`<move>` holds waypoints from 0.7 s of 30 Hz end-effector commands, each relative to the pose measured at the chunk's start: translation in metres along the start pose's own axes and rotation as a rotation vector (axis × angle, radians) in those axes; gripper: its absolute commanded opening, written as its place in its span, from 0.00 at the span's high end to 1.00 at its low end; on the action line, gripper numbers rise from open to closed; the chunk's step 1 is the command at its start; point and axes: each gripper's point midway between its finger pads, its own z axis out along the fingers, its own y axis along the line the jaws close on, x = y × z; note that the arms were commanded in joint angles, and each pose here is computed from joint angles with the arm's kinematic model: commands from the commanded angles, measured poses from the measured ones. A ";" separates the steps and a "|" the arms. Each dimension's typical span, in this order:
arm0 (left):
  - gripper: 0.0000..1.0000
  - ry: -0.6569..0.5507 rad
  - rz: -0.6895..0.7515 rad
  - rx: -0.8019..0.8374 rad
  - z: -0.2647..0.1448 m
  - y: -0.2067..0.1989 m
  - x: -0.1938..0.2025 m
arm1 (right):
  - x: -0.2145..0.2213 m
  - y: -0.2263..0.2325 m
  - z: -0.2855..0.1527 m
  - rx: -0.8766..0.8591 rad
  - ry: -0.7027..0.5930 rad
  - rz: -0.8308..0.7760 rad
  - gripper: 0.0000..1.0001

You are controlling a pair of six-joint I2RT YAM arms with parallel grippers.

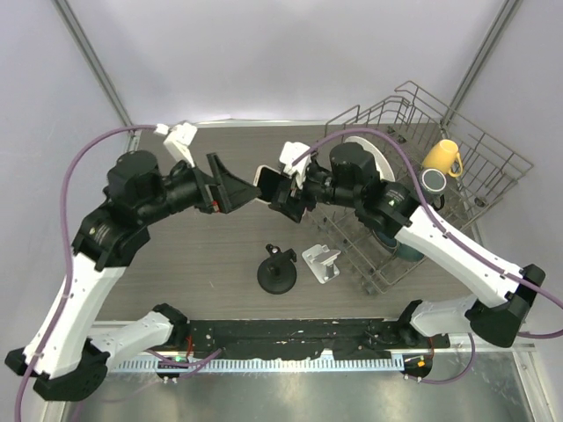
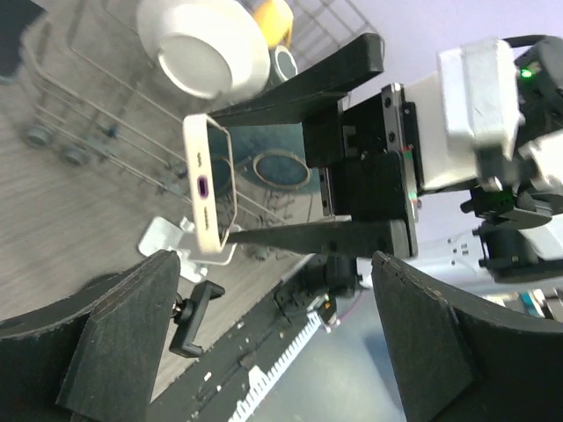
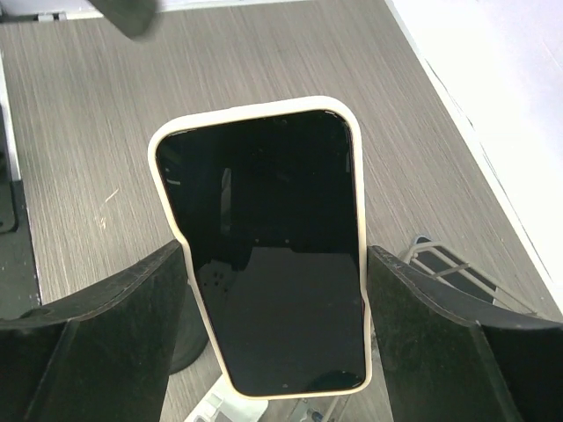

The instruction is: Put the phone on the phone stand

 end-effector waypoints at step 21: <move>0.44 0.334 0.040 0.111 0.059 0.014 0.050 | -0.056 0.021 -0.031 0.074 -0.146 -0.181 1.00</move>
